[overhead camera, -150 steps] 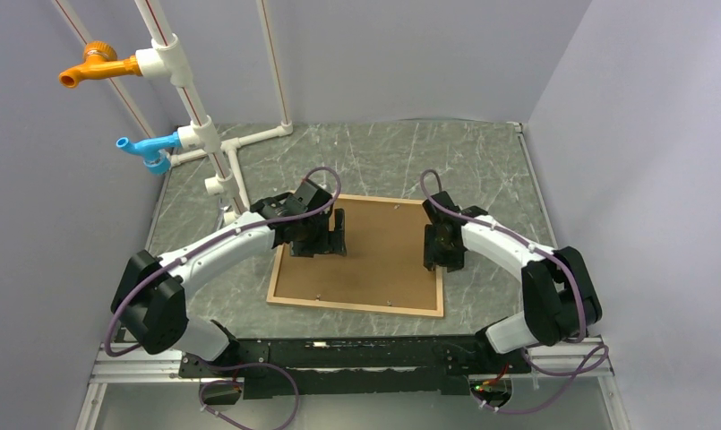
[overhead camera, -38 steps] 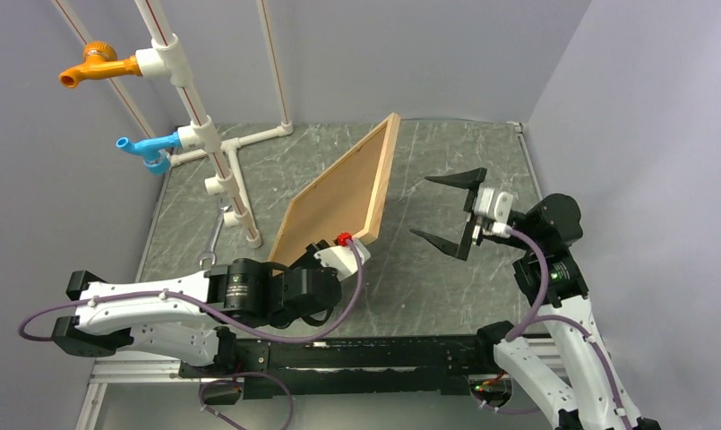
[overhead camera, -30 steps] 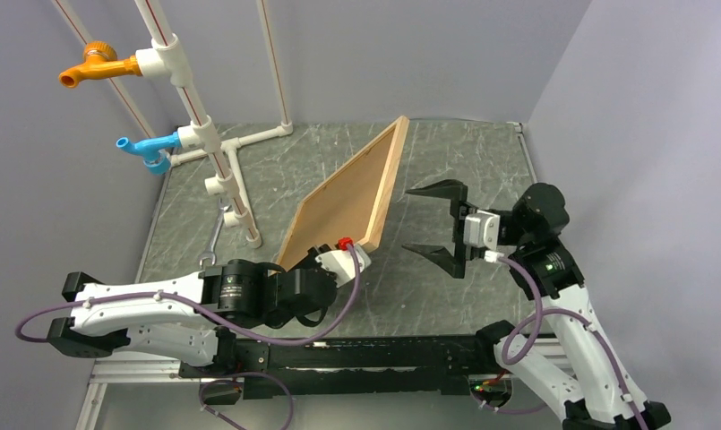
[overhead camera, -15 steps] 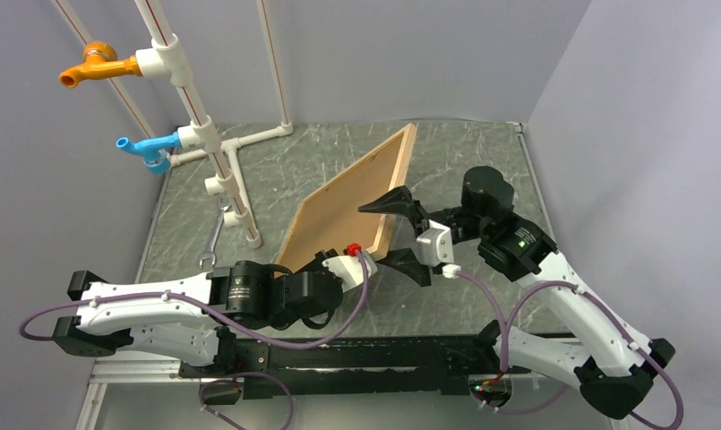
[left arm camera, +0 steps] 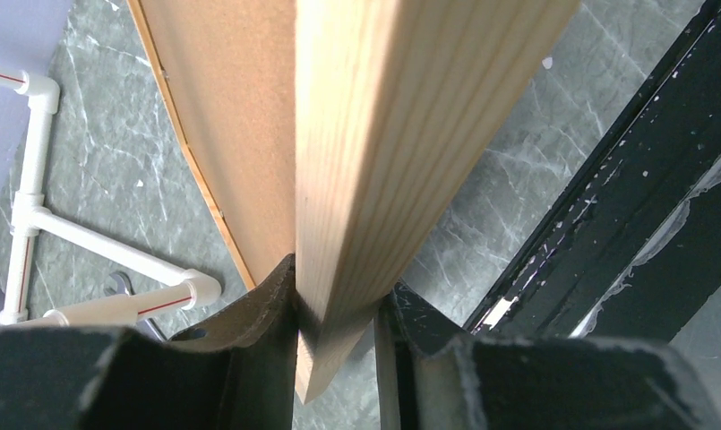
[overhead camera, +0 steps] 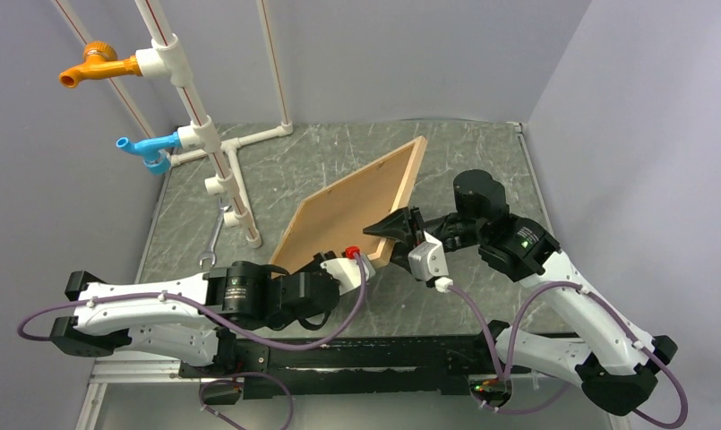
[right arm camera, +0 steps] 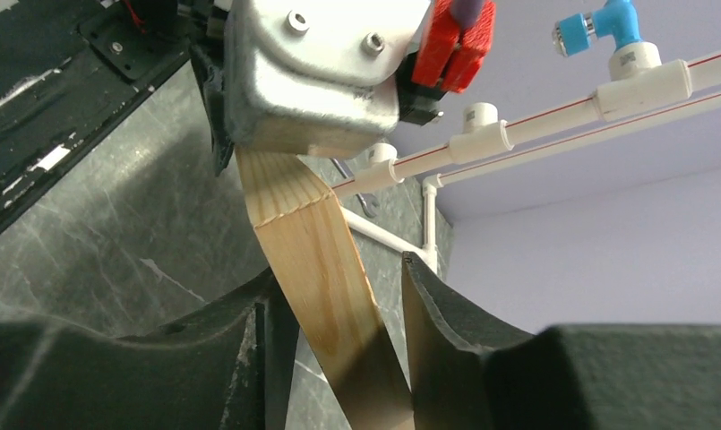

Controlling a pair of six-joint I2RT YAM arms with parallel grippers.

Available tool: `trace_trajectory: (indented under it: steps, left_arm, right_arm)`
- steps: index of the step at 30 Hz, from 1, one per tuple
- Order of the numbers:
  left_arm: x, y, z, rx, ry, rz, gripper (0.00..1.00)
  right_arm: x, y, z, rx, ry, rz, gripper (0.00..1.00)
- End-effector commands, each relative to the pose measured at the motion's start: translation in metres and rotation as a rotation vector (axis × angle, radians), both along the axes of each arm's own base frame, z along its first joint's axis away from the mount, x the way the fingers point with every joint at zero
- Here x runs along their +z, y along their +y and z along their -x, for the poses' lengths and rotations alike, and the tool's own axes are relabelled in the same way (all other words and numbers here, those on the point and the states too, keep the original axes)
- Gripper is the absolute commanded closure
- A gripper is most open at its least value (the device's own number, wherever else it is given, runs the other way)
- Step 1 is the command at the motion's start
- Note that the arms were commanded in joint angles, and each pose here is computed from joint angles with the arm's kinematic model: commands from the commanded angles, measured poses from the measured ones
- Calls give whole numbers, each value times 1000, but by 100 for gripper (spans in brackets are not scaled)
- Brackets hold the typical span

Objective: Put the photo into the frame
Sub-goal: Turn over the photo frame at the center of the board.

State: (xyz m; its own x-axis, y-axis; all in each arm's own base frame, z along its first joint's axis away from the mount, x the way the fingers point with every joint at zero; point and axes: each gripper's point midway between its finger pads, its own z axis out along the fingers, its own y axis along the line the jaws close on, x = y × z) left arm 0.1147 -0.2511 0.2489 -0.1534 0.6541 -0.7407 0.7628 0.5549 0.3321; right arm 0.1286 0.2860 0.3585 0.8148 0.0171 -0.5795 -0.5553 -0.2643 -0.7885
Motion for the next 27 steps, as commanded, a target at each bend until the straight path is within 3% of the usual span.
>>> trace_trajectory:
  steps: [1, 3, 5, 6, 9, 11, 12, 16, 17, 27]
  left_arm:
    - [41, -32, 16, -15, 105, 322, 100]
    - [43, -33, 16, -16, 108, 334, 98]
    - [44, -35, 17, -20, 110, 343, 96]
    - [45, -35, 17, -21, 111, 347, 94]
    - [49, -37, 17, -18, 112, 357, 84]
    - [51, -36, 17, -15, 111, 361, 65]
    - [56, -35, 16, -11, 111, 380, 41]
    - [70, -31, 17, -13, 113, 448, 5]
    - [74, -29, 17, -16, 111, 469, 1]
    - [115, 4, 16, -17, 84, 673, 1]
  right_arm:
    - [4, -8, 15, 27, 1, -2, 61]
    - [6, -9, 18, 33, 7, -8, 70]
    - [7, -10, 20, 34, 11, -9, 95]
    - [6, -10, 20, 32, 13, -10, 100]
    - [7, -12, 22, 26, 11, -18, 100]
    - [8, -14, 23, 26, 9, -16, 100]
    - [9, -15, 24, 27, 12, -10, 100]
    - [10, -19, 26, 17, 24, 11, 100]
    - [10, -20, 27, 15, 30, 18, 100]
    - [22, -35, 33, -91, 154, -22, 100]
